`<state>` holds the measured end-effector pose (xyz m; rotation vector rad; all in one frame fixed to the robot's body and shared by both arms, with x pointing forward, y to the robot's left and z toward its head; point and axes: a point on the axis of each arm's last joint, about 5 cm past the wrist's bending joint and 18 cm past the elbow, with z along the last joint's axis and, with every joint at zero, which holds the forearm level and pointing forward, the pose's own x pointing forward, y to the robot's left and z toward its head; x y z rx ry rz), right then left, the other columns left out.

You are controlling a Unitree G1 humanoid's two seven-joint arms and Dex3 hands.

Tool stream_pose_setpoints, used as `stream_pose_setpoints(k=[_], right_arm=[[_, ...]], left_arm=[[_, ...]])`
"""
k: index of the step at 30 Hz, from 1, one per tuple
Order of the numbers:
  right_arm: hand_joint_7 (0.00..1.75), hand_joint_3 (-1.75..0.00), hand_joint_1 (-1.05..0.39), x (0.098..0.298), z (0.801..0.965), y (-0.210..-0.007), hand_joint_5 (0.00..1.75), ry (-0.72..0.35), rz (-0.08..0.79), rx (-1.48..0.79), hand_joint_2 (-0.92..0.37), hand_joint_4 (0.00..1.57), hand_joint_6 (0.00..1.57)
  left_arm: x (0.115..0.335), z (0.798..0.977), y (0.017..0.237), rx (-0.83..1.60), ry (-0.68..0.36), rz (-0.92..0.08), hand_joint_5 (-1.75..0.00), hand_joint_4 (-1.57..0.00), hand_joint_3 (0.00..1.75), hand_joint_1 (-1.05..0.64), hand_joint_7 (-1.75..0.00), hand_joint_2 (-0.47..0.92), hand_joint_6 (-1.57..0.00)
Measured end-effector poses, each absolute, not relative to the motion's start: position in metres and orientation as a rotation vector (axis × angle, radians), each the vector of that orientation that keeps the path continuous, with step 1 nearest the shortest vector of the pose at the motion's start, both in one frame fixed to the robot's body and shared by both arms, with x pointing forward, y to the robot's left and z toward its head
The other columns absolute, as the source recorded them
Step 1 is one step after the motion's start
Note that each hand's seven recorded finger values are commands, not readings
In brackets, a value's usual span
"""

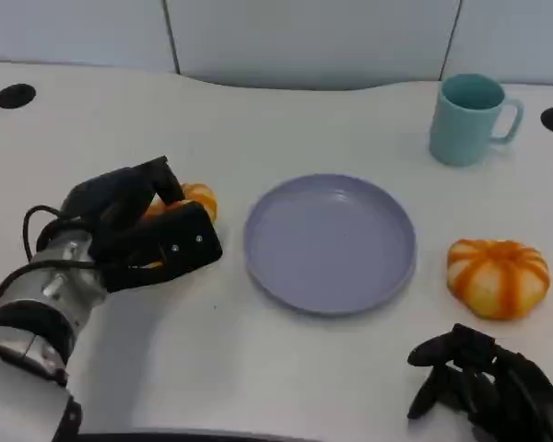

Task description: Grasp the bread from the table and place it into the plate.

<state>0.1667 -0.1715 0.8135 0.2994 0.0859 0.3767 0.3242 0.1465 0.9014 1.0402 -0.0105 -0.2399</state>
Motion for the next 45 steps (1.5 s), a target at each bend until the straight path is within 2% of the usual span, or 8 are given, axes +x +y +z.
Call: stream_pose_setpoints(k=[10,16,25,32,35,40,45], right_arm=[[1.03,-0.36,-0.41,0.169,0.815,-0.169,1.55,0.103,0.372,0.301,-0.92,0.61,0.65],[1.03,-0.37,-0.4,0.171,0.814,-0.168,1.54,0.093,0.391,0.301,-0.92,0.61,0.64],[1.03,-0.35,-0.41,0.175,0.815,-0.166,1.52,0.091,0.394,0.299,-0.92,0.62,0.65],[1.04,-0.34,-0.42,0.176,0.815,-0.164,1.53,0.091,0.395,0.298,-0.92,0.61,0.65],[1.04,-0.34,-0.43,0.176,0.815,-0.164,1.53,0.092,0.395,0.297,-0.92,0.6,0.65],[1.01,-0.31,-0.45,0.176,0.814,-0.162,1.5,0.084,0.398,0.297,-0.92,0.63,0.67],[0.99,-0.32,-0.46,0.177,0.813,-0.161,1.48,0.069,0.404,0.306,-0.92,0.64,0.68]], left_arm=[[0.328,0.912,0.137,1.056,-0.144,-0.307,-1.75,-0.83,0.24,-0.12,-1.75,0.82,-0.62],[0.332,0.923,0.118,1.067,-0.28,-0.349,-1.75,-0.86,0.25,-0.15,-1.75,0.8,-0.64],[0.33,0.927,0.096,1.08,-0.385,-0.426,-1.75,-0.91,0.32,-0.11,-1.75,0.79,-0.7],[0.328,0.928,0.08,1.118,-0.442,-0.5,-1.75,-0.95,0.62,-0.14,-1.75,0.66,-0.73],[0.328,0.932,0.073,1.157,-0.481,-0.536,-1.75,-0.96,0.83,-0.14,-1.75,0.57,-0.74],[0.328,0.936,0.062,1.191,-0.522,-0.576,-1.75,-0.95,0.96,-0.14,-1.75,0.45,-0.73],[0.327,0.938,0.055,1.22,-0.516,-0.631,-1.75,-0.96,0.98,-0.2,-1.75,0.45,-0.74]])
